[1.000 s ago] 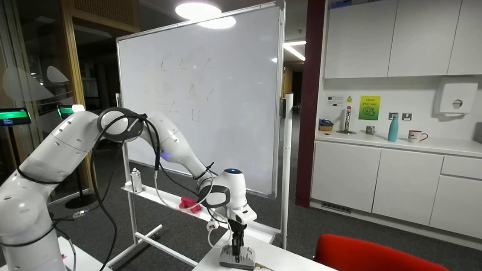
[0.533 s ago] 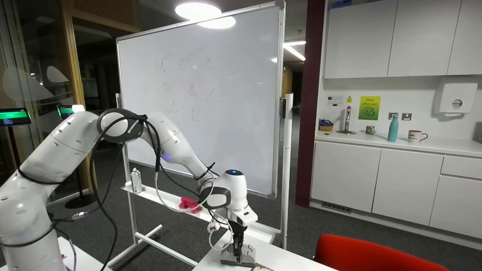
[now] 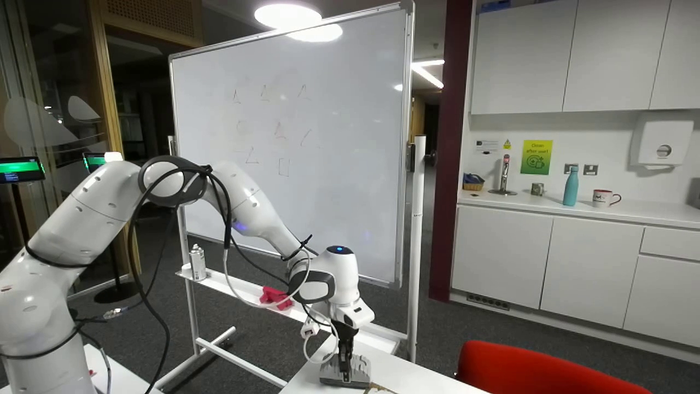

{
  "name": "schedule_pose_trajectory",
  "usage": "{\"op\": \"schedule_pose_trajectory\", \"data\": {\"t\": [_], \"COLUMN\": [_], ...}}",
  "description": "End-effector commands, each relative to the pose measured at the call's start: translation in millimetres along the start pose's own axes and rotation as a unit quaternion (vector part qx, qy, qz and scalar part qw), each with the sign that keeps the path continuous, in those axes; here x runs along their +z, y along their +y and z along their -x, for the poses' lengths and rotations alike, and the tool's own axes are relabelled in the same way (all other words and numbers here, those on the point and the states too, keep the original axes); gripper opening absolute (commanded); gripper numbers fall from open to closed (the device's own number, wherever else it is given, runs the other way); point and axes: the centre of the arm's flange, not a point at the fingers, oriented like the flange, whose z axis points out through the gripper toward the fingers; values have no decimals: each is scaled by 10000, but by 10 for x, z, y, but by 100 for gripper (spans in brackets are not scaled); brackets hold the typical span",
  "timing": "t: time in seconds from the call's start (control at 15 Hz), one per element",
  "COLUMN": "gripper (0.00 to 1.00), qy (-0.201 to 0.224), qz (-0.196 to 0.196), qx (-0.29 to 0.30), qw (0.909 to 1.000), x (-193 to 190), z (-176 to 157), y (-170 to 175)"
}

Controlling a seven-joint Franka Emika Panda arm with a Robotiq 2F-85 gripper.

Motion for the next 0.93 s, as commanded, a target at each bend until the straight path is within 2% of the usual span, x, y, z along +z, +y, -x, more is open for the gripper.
{"op": "schedule_pose_trajectory", "data": {"t": [0.0, 0.53, 0.87], "gripper": [35, 35, 35], "qy": [53, 411, 828], "qz": [-223, -431, -145], "qx": [-157, -388, -835], "qw": [9996, 9975, 9930], "x": [-354, -824, -1063], "z": [252, 851, 1242], "y": [225, 434, 445]}}
